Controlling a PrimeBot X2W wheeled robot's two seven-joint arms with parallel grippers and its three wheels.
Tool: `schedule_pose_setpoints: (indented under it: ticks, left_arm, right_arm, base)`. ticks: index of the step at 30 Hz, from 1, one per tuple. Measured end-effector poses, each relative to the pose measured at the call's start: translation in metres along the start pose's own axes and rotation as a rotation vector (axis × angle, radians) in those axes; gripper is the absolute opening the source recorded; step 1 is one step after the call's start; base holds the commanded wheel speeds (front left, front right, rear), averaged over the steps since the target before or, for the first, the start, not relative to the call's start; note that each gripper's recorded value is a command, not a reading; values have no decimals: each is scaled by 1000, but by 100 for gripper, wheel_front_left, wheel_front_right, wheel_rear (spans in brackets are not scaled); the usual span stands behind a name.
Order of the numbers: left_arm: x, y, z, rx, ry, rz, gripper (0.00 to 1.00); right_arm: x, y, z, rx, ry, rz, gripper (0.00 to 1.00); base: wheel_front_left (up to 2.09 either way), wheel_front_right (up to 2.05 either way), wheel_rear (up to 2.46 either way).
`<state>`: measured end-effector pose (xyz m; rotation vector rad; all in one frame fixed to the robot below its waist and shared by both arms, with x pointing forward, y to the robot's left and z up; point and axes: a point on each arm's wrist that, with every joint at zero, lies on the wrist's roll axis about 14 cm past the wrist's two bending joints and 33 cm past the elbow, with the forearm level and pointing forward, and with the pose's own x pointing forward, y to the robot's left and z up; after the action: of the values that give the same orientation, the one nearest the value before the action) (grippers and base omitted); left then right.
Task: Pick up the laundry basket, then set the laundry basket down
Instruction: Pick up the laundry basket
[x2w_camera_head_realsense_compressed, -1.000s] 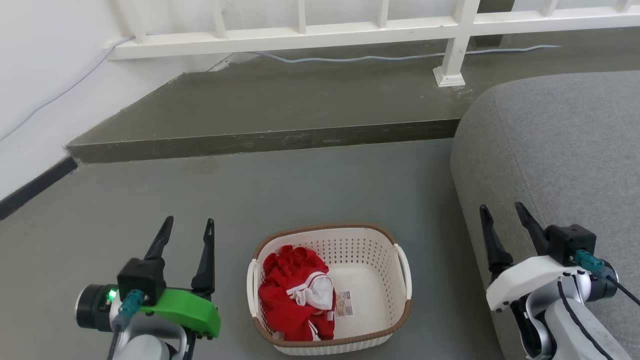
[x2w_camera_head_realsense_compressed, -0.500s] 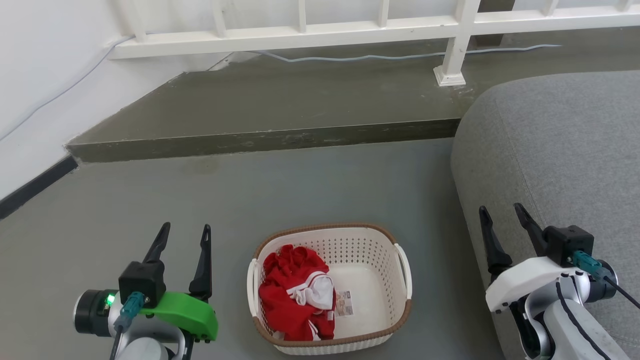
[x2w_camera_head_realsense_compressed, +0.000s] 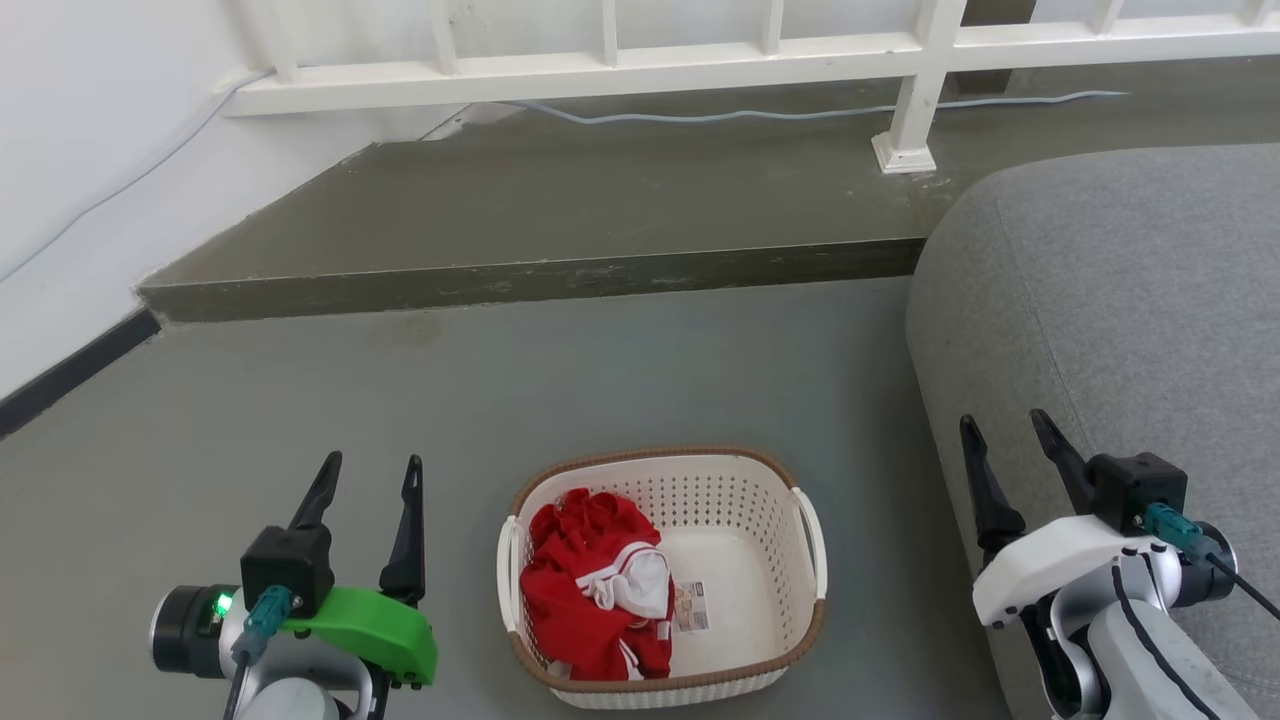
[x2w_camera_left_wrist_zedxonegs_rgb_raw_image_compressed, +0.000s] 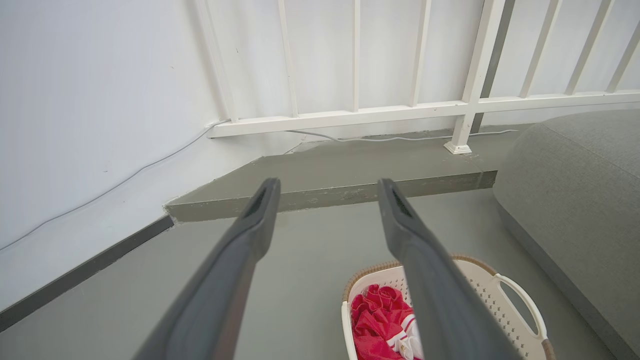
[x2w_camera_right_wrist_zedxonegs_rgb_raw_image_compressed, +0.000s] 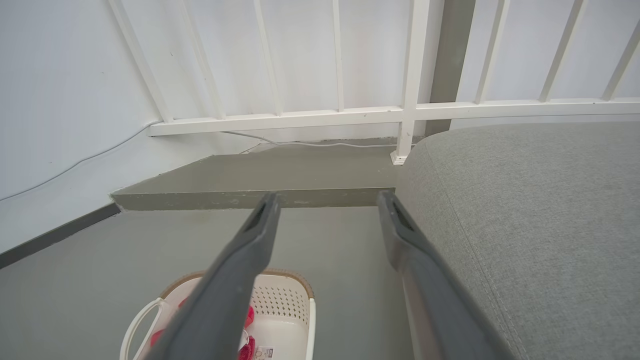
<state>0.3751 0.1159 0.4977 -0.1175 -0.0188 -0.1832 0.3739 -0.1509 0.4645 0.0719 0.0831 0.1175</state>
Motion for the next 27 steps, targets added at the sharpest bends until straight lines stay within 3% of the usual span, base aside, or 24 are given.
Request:
schedule_pose_setpoints:
  ticks: [13, 27]
  left_arm:
    - [6, 1, -15, -16, 42, 9, 100]
    - [45, -3, -40, -52, 101, -5, 100]
  right_arm:
    - [13, 1, -7, -1, 22, 10, 100]
    - [50, 1, -33, 9, 92, 35, 100]
  base:
    - [0, 0, 0]
    - [0, 0, 0]
